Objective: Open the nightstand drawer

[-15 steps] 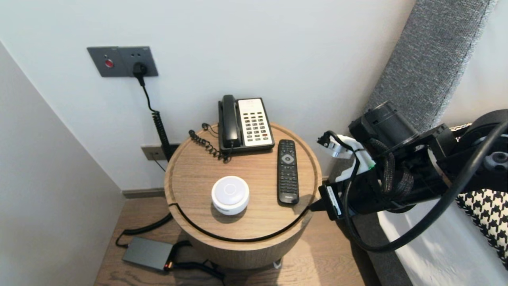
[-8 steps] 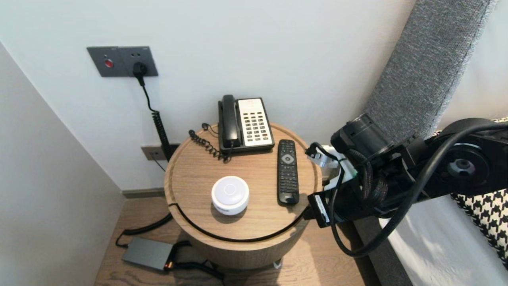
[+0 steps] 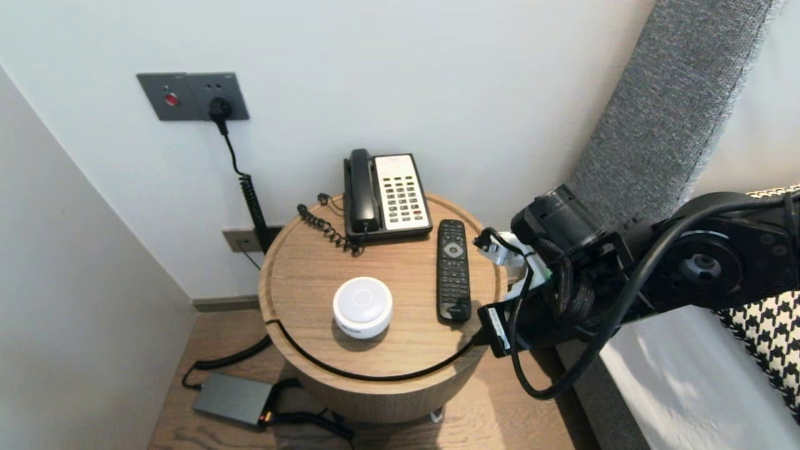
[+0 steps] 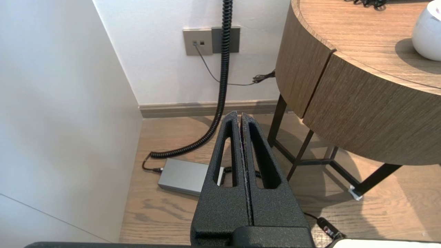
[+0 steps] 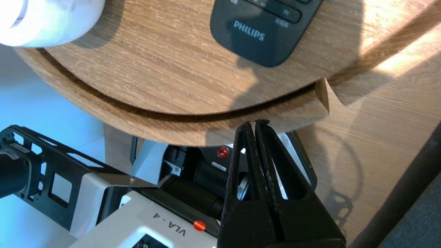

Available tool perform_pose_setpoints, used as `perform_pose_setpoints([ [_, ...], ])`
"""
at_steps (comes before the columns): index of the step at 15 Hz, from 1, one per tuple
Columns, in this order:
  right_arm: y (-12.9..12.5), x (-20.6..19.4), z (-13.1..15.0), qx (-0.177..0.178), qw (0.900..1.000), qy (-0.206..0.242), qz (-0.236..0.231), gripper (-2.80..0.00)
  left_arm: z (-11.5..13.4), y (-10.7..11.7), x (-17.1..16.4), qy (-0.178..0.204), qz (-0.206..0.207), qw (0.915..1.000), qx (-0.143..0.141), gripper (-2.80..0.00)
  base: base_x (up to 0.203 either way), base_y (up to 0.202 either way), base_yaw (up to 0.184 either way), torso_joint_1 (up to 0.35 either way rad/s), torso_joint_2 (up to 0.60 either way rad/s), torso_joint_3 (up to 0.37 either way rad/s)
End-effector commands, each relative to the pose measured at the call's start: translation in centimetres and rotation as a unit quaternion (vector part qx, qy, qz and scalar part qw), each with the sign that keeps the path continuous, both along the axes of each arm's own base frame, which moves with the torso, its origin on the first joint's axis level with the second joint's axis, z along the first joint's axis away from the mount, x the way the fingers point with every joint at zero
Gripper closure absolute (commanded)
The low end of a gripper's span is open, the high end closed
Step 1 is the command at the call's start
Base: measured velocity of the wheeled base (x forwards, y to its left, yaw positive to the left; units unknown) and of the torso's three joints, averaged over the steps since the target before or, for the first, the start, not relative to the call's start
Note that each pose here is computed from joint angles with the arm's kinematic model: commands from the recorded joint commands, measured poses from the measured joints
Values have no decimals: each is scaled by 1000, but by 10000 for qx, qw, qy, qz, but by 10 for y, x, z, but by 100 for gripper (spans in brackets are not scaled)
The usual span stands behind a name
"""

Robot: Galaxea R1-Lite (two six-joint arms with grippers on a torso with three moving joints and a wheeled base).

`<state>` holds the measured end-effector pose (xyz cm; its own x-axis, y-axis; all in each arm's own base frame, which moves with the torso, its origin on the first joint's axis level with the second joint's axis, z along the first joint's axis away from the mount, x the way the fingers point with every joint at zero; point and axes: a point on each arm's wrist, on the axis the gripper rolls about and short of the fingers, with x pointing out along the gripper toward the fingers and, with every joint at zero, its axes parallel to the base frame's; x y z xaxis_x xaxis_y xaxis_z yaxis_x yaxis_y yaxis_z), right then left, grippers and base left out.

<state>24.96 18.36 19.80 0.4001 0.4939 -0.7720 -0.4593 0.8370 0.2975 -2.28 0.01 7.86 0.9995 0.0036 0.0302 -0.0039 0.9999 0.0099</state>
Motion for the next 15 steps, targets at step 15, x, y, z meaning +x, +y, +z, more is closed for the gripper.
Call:
perform_pose_setpoints([
  [15, 1, 7, -17, -109, 9998, 156, -47, 0, -3, 0, 1, 51, 0, 10000, 3, 0, 0, 0, 0, 0, 0, 0],
])
